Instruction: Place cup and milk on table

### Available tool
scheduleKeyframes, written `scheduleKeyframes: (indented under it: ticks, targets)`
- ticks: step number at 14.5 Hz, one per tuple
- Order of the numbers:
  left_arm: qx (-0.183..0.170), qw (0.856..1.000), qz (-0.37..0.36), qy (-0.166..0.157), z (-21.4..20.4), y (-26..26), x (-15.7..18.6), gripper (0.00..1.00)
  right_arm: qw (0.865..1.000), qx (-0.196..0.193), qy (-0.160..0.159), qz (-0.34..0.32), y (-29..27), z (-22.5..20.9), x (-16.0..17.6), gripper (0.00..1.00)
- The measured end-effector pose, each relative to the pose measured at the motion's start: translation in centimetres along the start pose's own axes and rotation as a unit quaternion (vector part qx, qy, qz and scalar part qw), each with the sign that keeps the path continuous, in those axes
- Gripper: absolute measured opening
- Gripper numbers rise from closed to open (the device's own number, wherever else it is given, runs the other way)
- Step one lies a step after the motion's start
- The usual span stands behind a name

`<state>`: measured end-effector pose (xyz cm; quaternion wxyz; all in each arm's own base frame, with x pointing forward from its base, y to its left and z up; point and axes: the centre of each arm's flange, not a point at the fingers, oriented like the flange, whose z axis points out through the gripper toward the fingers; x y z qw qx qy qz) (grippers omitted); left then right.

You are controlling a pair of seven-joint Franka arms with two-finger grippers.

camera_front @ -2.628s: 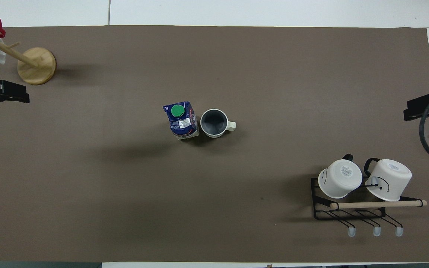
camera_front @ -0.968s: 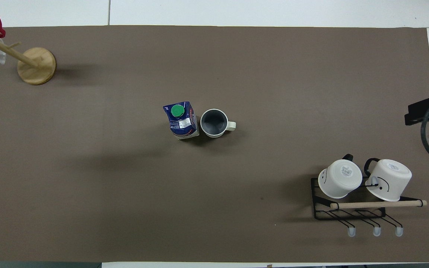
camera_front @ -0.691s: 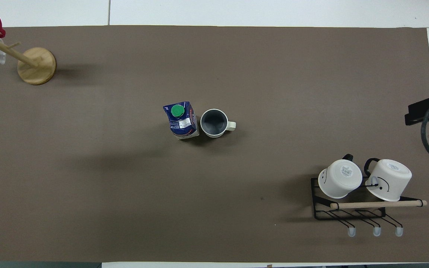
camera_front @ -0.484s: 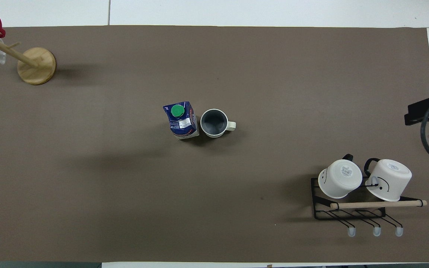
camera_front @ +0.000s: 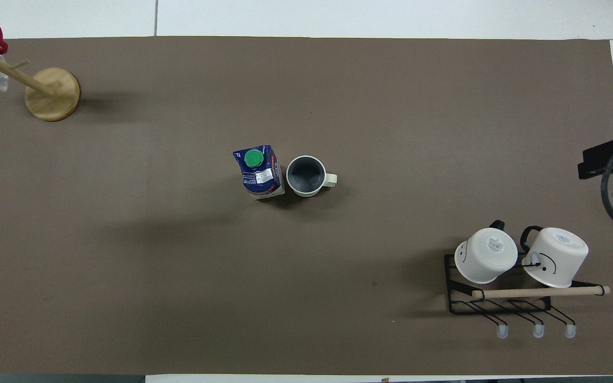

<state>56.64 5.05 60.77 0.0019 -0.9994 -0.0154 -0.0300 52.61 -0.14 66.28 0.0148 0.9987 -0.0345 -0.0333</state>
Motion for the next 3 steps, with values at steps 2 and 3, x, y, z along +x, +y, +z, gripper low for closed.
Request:
scheduleKeyframes:
  ticks: [2,3]
  targets:
    - [0.0,1.0,0.001,0.0,0.0,0.05,0.0,1.0,1.0,0.0,0.0,0.001,0.1,0.0,0.0,1.0]
    - [0.0,1.0,0.001,0.0,0.01,0.1,0.0,1.0,1.0,0.0,0.0,0.002,0.19,-0.02,0.0,1.0]
